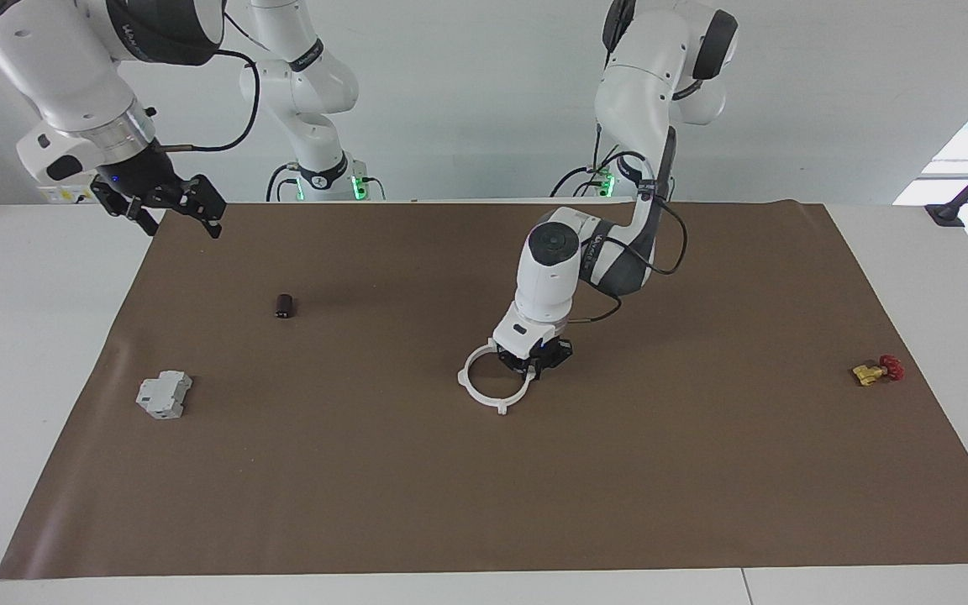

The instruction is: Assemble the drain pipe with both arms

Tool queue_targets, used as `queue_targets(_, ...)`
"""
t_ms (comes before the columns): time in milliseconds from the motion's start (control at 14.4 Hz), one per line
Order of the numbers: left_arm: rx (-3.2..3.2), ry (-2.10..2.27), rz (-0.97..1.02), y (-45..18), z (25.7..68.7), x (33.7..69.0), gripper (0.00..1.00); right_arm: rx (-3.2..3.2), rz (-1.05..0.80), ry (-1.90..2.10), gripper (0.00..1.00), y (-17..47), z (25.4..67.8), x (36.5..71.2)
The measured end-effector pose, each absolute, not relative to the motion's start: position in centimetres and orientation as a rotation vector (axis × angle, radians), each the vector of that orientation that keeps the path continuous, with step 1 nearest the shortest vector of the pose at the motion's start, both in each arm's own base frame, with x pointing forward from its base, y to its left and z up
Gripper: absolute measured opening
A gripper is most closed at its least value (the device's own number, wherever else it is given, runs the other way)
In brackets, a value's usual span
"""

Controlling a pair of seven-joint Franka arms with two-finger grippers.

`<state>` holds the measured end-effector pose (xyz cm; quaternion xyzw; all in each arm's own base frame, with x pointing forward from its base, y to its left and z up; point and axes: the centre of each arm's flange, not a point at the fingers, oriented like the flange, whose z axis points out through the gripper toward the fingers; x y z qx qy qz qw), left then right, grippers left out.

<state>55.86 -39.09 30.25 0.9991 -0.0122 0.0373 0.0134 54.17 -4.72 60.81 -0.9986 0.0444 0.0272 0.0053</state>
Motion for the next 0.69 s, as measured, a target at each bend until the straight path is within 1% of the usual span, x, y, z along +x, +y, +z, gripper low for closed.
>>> queue_targets(208, 3.112, -0.041, 0.115, -39.2, 30.2, 55.8, 0.37, -3.127, 0.085, 0.139, 1.0, -4.7, 60.8, 54.2)
queue_targets(277, 3.112, -0.042, 0.115, -39.2, 30.2, 55.7, 0.44, -3.127, 0.085, 0.139, 1.0, -4.7, 60.8, 54.2)
queue_targets(416, 3.112, -0.042, 0.115, -39.2, 30.3, 55.7, 0.64, -3.127, 0.085, 0.137, 1.0, -4.7, 60.8, 54.2)
queue_targets(485, 3.11, -0.04, 0.12, -39.2, 30.5, 55.8, 0.77, -3.127, 0.085, 0.137, 1.0, -4.7, 60.8, 54.2)
queue_targets(624, 3.104, -0.023, 0.14, -38.5, 32.2, 56.1, 0.98, -3.127, 0.085, 0.137, 1.0, -4.6, 60.8, 54.2)
queue_targets(693, 3.108, -0.001, 0.136, -37.6, 33.6, 56.4, 1.0, -3.127, 0.085, 0.137, 1.0, -4.6, 60.8, 54.2)
